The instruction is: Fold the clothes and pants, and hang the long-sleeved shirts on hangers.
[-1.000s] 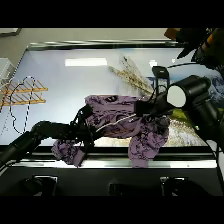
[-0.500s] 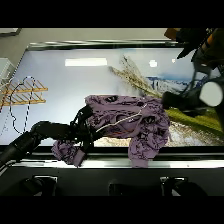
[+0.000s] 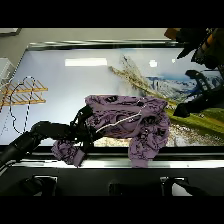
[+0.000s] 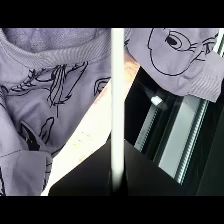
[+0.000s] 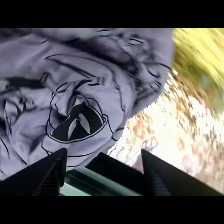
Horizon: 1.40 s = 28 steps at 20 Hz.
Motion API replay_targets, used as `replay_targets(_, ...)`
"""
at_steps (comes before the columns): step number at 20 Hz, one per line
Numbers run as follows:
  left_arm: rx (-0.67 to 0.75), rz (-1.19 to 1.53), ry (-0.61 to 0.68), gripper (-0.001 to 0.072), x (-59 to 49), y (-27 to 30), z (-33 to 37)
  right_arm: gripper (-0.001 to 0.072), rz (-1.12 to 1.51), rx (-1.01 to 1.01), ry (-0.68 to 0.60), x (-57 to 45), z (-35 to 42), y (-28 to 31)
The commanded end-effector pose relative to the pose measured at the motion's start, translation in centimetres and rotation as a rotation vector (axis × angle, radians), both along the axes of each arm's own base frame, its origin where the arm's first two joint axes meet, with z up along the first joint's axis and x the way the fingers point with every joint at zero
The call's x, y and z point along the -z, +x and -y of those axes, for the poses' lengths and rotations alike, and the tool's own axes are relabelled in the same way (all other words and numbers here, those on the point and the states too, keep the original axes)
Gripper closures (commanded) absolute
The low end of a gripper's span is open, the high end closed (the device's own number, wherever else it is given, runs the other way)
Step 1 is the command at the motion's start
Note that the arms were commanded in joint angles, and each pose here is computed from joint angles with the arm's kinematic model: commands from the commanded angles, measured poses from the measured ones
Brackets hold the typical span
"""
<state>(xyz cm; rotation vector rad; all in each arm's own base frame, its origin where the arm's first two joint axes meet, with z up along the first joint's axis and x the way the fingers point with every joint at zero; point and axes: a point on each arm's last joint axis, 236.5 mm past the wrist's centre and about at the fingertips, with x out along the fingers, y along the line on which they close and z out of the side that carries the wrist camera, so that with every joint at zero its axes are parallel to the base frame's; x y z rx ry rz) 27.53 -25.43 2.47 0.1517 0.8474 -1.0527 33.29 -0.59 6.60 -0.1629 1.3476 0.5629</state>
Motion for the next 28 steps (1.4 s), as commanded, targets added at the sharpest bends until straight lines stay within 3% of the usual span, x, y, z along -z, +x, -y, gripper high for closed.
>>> replay_targets(1,-0.002,-0.004,0.006,0.0680,0.2,0.0,-0.1,0.0175,0.076,-0.518,0.109,3.0,-2.5,0.4)
replay_targets(4,-0.002,-0.004,0.007,0.0679,0.2,0.0,-0.1,0.0175,0.144,-0.689,0.189,5.0,-5.1,1.9)
replay_targets(16,0.002,-0.009,0.007,0.0679,0.2,-0.2,-0.1,0.0184,0.142,-0.699,0.336,8.7,-7.6,3.5)
replay_targets(18,0.002,-0.009,0.007,0.0679,0.2,-0.2,-0.1,0.0203,0.130,-0.693,0.361,9.1,-7.9,3.4)
replay_targets(20,0.002,-0.009,0.007,0.0679,0.2,-0.2,-0.1,0.0304,0.099,-0.698,0.406,9.3,-8.3,2.7)
replay_targets(26,0.002,-0.009,0.007,0.0679,0.2,-0.2,-0.1,0.0337,0.083,-0.708,0.427,10.0,-8.5,2.5)
replay_targets(28,0.002,-0.009,0.007,0.0679,0.2,-0.2,-0.1,0.0425,0.087,-0.705,0.436,9.8,-8.6,2.5)
